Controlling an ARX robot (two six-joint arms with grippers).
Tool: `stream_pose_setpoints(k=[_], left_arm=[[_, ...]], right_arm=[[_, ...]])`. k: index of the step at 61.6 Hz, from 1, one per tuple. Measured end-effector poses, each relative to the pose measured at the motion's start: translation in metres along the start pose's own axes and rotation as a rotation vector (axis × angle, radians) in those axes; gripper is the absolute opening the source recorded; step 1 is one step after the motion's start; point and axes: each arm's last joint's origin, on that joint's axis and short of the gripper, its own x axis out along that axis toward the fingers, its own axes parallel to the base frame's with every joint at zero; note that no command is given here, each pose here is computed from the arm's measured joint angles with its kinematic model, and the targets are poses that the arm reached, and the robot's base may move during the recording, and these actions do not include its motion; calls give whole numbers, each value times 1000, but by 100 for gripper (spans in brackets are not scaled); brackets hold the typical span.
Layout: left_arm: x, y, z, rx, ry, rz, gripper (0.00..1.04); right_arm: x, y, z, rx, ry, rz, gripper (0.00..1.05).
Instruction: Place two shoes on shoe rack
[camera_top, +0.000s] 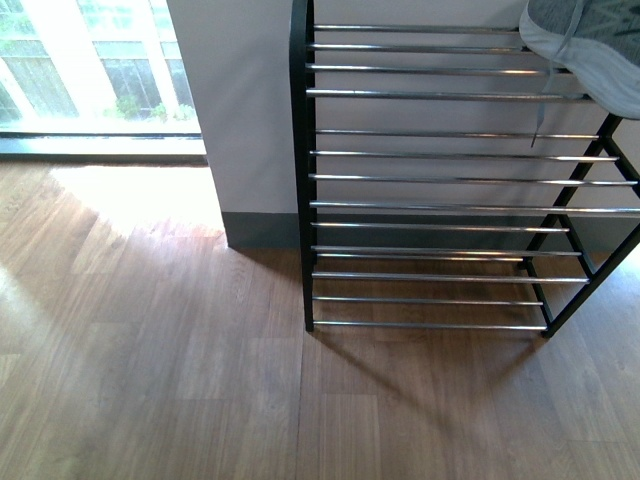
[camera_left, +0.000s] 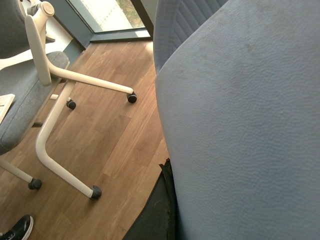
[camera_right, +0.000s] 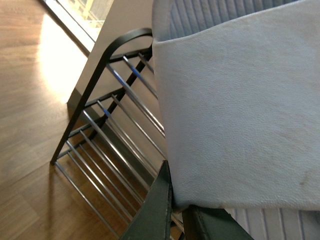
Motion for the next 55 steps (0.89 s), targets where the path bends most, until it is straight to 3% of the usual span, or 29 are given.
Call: stream_pose_setpoints(k=[9,12,24,41,55], left_arm=[[0,0,0,0,0,0,2],[0,0,0,0,0,0,2],[0,0,0,0,0,0,2],[0,0,0,0,0,-1,2],[0,0,0,0,0,0,2]], right_arm=[[5,-2,9,283,46,-154,2],[11,-4,16,419,42,-135,2],[65,-12,53,724,22,-43,2],[165,-16,83,792,128,-7,2],[250,-4,63,740,344,-61,2]])
